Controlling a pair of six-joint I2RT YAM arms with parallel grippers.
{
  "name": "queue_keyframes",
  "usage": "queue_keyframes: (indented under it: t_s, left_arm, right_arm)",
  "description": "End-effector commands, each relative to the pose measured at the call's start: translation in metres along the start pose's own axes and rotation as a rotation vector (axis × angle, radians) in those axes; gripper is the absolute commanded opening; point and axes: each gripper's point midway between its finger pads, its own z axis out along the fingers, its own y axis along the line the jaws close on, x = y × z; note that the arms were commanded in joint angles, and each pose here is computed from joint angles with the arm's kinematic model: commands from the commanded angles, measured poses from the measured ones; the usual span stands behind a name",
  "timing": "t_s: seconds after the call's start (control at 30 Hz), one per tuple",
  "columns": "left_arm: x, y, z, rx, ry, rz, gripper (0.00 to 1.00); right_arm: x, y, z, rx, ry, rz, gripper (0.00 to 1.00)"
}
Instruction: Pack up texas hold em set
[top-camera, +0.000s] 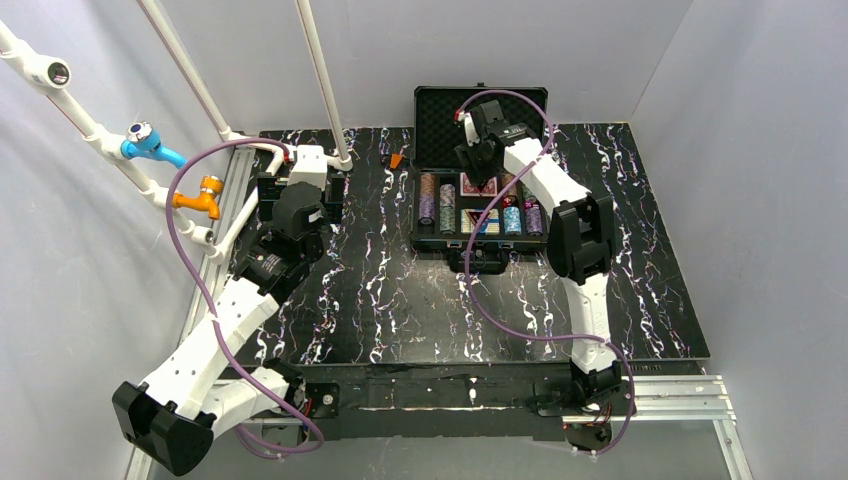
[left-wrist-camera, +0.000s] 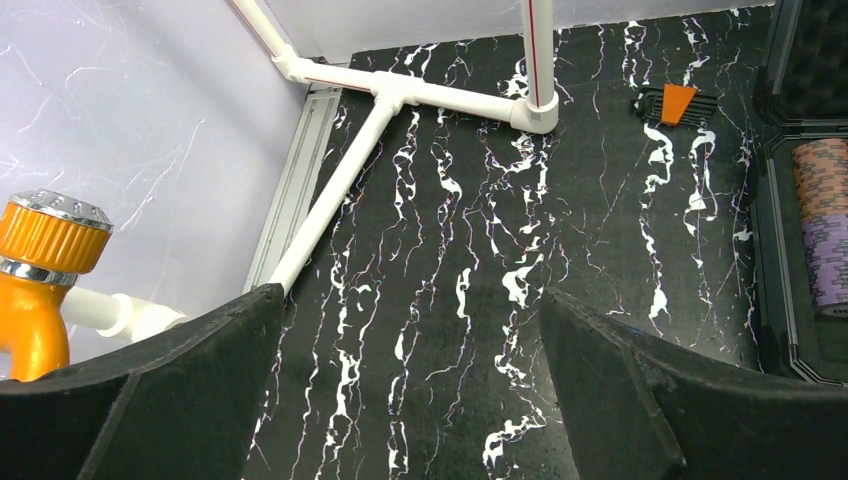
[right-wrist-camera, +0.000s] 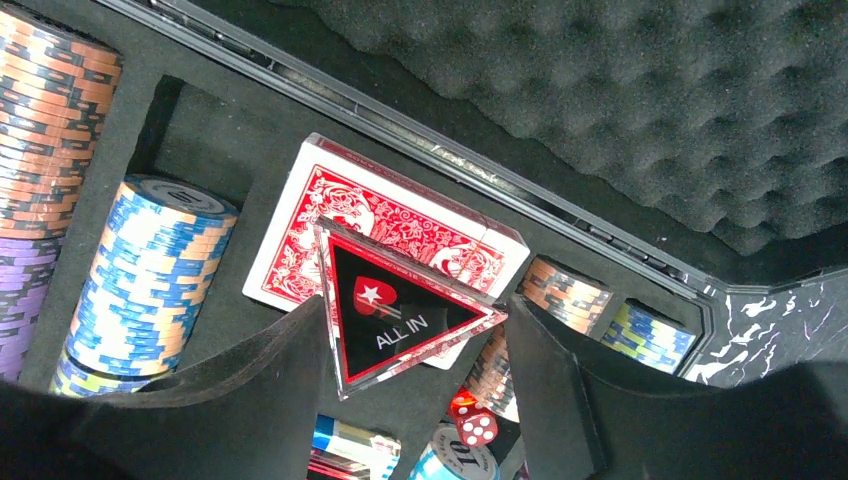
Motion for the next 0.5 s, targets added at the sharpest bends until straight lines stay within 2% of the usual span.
queue_keyframes:
  t_s: [0.0, 0.1, 0.2, 0.3, 0.47]
  left_arm:
    - [-0.013, 0.005, -0.003, -0.007, -0.022, -0.032, 0.98]
    - [-0.013, 0.005, -0.003, -0.007, -0.022, -0.032, 0.98]
    - [-0.014, 0.006, -0.003, -0.007, -0.024, -0.034, 0.98]
    - [-0.014, 0.005, -0.003, -0.005, -0.025, -0.036, 0.98]
    - [-0.013, 0.004, -0.003, 0.0, -0.022, -0.036, 0.98]
  right_arm:
    - [-0.027, -0.003, -0.003, -0.007, -0.086, 0.0, 0.63]
    - [-0.026, -0.004, 0.0, 0.001, -0.077, 0.003, 0.69]
    - [-0.026, -0.007, 0.001, 0.014, -0.075, 0.01, 0.87]
    - [-0.028, -0.009, -0.003, 0.025, -0.084, 0.027, 0.97]
    - [-0.036, 0.001, -0.016, -0.03, -0.115, 0.078, 0.98]
